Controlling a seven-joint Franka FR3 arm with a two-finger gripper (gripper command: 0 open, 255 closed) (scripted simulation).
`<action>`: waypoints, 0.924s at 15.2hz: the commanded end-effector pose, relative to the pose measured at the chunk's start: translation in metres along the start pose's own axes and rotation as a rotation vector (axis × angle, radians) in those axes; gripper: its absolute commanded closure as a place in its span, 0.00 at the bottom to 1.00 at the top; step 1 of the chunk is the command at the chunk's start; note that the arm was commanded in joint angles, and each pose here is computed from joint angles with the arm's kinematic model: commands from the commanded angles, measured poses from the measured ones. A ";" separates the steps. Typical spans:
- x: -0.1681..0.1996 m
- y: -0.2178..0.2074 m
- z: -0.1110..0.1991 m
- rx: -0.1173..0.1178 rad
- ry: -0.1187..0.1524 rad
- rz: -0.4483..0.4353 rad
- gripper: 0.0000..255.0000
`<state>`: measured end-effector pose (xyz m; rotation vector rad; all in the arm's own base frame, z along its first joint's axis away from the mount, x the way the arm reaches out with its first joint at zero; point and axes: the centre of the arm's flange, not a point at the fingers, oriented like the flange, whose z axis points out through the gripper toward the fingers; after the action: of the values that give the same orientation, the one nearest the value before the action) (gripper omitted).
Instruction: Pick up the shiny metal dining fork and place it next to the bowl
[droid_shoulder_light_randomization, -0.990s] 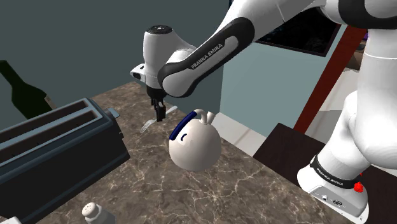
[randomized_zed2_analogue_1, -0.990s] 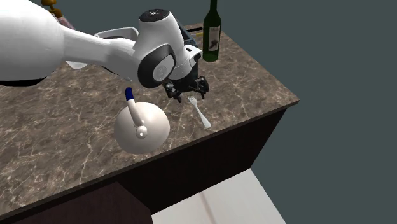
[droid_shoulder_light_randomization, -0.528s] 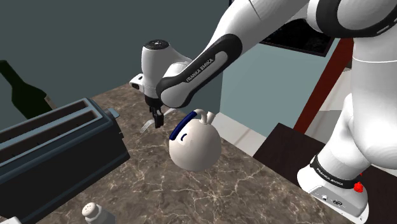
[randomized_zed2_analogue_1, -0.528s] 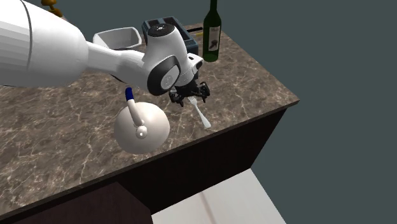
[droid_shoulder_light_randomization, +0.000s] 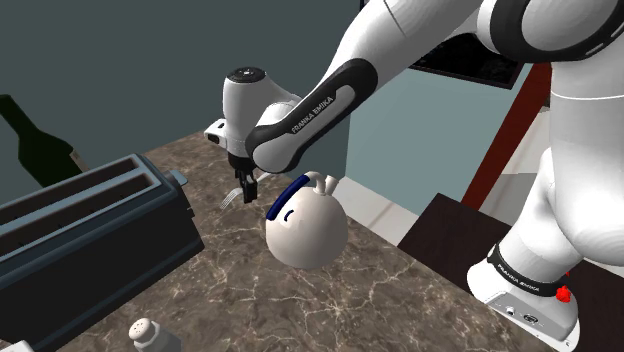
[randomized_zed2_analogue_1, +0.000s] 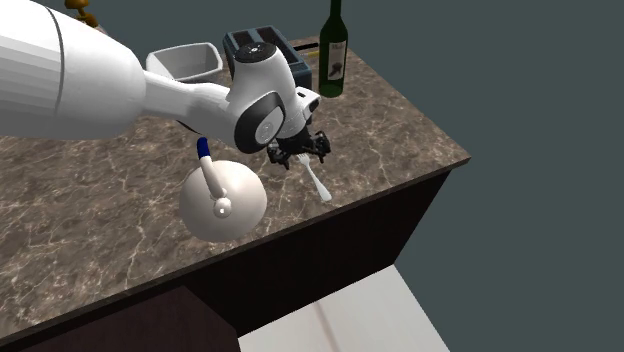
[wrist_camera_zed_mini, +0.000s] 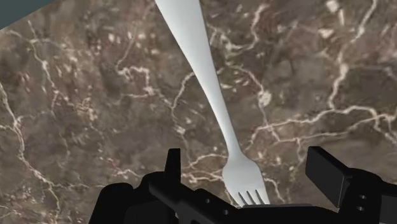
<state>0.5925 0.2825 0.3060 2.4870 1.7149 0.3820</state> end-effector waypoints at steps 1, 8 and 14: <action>0.000 0.000 0.000 0.000 0.000 0.000 1.00; 0.002 -0.001 -0.001 0.000 0.000 0.000 1.00; 0.003 0.005 -0.020 0.000 0.000 0.000 1.00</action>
<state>0.5929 0.2821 0.3213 2.4866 1.7147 0.3831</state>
